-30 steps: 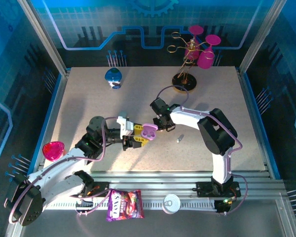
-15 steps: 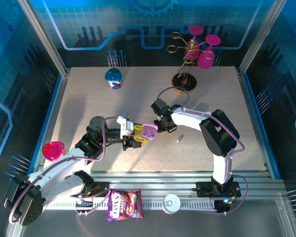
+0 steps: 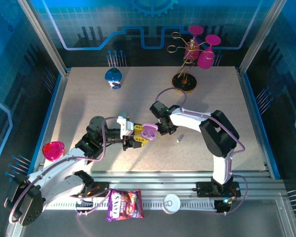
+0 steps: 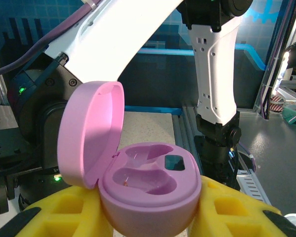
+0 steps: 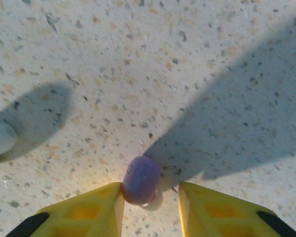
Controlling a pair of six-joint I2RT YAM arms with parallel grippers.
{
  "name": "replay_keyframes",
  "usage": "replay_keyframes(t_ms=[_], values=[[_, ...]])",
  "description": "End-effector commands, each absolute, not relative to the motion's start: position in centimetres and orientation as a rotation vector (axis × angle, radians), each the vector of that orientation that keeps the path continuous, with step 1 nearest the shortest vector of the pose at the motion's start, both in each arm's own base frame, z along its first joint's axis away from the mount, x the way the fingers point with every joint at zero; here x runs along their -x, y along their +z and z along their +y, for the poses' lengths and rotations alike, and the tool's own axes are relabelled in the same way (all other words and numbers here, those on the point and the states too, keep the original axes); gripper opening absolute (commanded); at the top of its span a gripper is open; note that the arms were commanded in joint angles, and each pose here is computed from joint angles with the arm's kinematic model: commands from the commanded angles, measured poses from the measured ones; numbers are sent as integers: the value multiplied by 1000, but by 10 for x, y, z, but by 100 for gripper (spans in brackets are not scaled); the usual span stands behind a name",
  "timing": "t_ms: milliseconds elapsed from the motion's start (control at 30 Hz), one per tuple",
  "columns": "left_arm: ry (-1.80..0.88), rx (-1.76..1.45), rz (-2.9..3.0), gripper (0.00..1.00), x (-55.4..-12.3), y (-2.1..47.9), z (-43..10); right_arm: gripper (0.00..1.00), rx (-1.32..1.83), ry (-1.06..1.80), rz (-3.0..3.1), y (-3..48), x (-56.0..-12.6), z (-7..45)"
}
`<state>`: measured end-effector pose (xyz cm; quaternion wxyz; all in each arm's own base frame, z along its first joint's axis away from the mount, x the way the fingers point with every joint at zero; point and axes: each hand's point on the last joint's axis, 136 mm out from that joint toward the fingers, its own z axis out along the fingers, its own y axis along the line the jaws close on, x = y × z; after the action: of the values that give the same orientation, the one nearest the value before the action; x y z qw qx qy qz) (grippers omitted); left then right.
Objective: Insert wireless bluetooth earbuds into charging case
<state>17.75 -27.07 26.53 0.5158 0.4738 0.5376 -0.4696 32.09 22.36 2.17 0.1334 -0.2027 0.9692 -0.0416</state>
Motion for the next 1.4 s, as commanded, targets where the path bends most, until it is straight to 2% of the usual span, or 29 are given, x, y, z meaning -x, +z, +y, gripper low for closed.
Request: replay_keyframes(t_ms=[0,167,400,733,1067,1367], values=[[-1126,-1153,1265,28,-174,265,-271,35,657,-239,2780,37,-321,216],[-1127,-1152,1251,28,-172,269,-271,39,569,-133,2764,47,-327,231],[-1120,-1157,1250,28,-171,268,-269,39,428,-98,2812,40,-332,240],[-1116,-1159,1247,28,-172,268,-270,32,455,-144,2852,31,-330,239],[-1118,-1159,1250,28,-173,267,-271,22,478,-173,2879,23,-326,236],[-1118,-1158,1255,29,-173,265,-271,24,485,-177,2899,18,-325,232]])
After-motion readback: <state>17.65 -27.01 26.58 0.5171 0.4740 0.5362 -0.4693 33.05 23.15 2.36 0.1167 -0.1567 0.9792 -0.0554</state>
